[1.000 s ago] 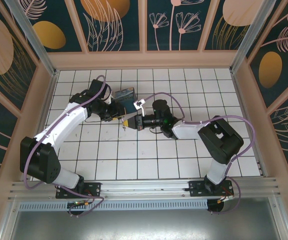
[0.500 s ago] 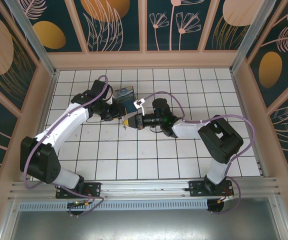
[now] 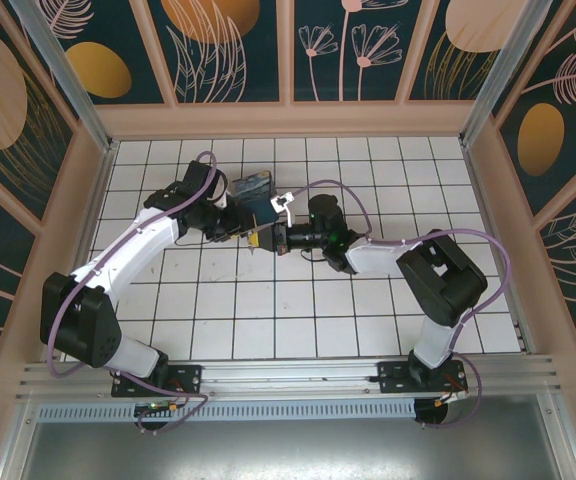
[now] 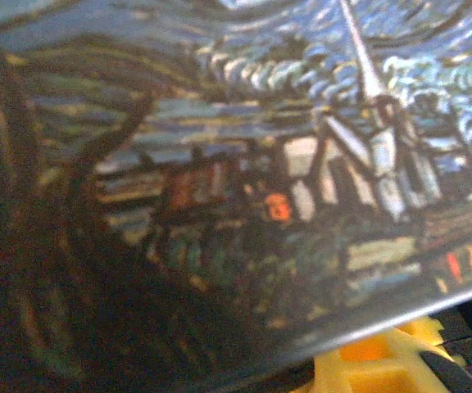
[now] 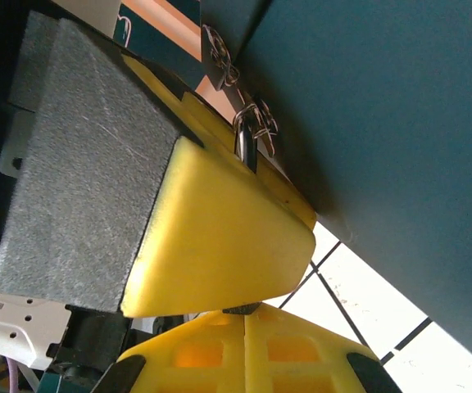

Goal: Unlock the padlock with the key

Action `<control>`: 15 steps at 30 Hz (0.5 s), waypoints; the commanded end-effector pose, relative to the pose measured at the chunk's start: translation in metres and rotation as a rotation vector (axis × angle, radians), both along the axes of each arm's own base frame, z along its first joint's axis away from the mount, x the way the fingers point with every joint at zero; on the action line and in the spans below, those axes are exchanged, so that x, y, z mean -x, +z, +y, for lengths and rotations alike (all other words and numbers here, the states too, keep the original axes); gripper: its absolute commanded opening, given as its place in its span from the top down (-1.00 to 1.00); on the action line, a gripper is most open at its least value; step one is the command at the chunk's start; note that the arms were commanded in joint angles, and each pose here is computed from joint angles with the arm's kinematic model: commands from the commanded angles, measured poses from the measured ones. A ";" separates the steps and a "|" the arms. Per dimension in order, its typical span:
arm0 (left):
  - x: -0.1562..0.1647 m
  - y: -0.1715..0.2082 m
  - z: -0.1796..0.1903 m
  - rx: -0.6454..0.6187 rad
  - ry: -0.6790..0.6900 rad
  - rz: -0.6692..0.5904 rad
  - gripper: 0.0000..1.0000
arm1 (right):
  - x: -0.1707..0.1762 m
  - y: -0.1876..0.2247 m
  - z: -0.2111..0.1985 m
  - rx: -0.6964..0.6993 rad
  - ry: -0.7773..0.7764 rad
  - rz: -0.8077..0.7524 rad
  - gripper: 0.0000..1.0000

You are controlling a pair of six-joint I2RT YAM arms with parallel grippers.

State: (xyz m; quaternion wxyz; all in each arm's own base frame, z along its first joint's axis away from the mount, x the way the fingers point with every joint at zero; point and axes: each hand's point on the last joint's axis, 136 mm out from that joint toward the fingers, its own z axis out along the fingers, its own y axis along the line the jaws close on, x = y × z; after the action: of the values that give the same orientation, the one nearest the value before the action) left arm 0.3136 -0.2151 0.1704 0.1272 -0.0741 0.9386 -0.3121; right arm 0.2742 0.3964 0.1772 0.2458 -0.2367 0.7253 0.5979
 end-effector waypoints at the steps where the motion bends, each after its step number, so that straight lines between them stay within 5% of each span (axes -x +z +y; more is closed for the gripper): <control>1: 0.028 0.007 -0.018 0.072 -0.075 0.068 0.72 | -0.039 0.058 -0.007 -0.127 -0.143 -0.173 1.00; 7: 0.013 0.017 -0.010 0.095 0.039 0.061 0.73 | -0.035 0.056 -0.008 -0.157 -0.137 -0.120 0.96; 11: -0.007 0.033 0.015 0.085 0.180 0.018 0.73 | -0.021 0.041 -0.020 -0.149 -0.132 -0.056 0.53; 15: -0.018 0.040 0.021 0.098 0.238 0.012 0.73 | -0.015 0.035 -0.030 -0.133 -0.155 -0.044 0.37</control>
State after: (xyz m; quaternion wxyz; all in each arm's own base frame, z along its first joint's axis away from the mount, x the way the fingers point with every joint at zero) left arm 0.3207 -0.1978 0.1825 0.1232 -0.1733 0.9222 -0.3229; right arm 0.2867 0.3757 0.1870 0.2820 -0.1831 0.7179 0.6096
